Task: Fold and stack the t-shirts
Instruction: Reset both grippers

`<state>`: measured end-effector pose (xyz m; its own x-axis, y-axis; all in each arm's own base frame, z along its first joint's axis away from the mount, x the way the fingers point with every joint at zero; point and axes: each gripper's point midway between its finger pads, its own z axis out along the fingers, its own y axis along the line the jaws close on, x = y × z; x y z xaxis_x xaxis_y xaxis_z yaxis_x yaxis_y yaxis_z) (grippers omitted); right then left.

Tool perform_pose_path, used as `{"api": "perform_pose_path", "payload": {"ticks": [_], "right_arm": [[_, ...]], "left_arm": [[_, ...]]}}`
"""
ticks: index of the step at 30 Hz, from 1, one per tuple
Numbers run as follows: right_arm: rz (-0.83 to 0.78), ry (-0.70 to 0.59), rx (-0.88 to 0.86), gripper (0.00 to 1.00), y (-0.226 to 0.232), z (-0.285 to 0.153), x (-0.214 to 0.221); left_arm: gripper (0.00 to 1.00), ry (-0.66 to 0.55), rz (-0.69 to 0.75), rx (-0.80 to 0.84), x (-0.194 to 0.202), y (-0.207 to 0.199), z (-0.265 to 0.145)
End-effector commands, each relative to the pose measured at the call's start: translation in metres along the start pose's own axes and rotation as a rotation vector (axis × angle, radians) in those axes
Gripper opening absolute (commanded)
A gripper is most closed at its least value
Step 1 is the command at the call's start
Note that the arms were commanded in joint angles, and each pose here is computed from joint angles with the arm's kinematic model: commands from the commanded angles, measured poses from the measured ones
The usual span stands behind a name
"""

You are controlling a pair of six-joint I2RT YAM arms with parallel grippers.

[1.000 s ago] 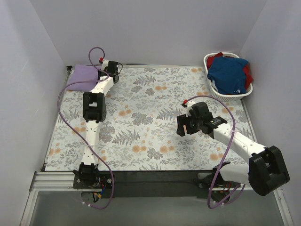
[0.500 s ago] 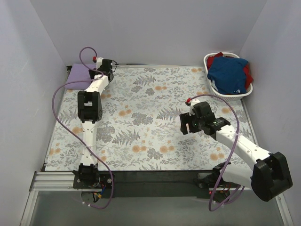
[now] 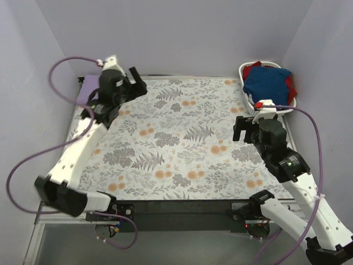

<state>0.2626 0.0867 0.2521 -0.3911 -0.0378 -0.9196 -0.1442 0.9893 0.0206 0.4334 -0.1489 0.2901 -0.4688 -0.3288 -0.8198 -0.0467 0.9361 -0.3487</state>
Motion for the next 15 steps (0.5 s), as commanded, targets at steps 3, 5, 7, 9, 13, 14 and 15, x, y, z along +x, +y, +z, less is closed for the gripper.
{"api": "perform_pose_path", "payload": {"ticks": [3,5,7,9,13,14,15], "right_arm": [[0.036,-0.163,0.088,0.98,-0.034,-0.048,-0.017],[0.053,-0.214,0.096,0.98,-0.041,-0.060,-0.014],[0.067,-0.244,0.102,0.98,-0.045,-0.067,-0.011],[0.089,-0.285,0.119,0.98,-0.052,-0.077,-0.008],[0.112,-0.356,0.134,0.98,-0.061,-0.090,-0.008],[0.122,-0.381,0.133,0.98,-0.063,-0.094,-0.010],[0.120,-0.388,0.131,0.98,-0.063,-0.095,-0.009]], "left_arm": [[0.86,-0.150,-0.111,0.027,-0.005,0.042,-0.126],[0.87,-0.224,-0.145,0.011,-0.002,0.062,-0.172],[0.87,-0.288,-0.167,0.009,0.004,0.079,-0.208],[0.88,-0.338,-0.190,-0.018,0.008,0.094,-0.226],[0.88,-0.422,-0.232,-0.024,0.015,0.113,-0.254],[0.88,-0.435,-0.238,-0.023,0.019,0.117,-0.258],[0.88,-0.444,-0.240,-0.024,0.020,0.119,-0.260]]}}
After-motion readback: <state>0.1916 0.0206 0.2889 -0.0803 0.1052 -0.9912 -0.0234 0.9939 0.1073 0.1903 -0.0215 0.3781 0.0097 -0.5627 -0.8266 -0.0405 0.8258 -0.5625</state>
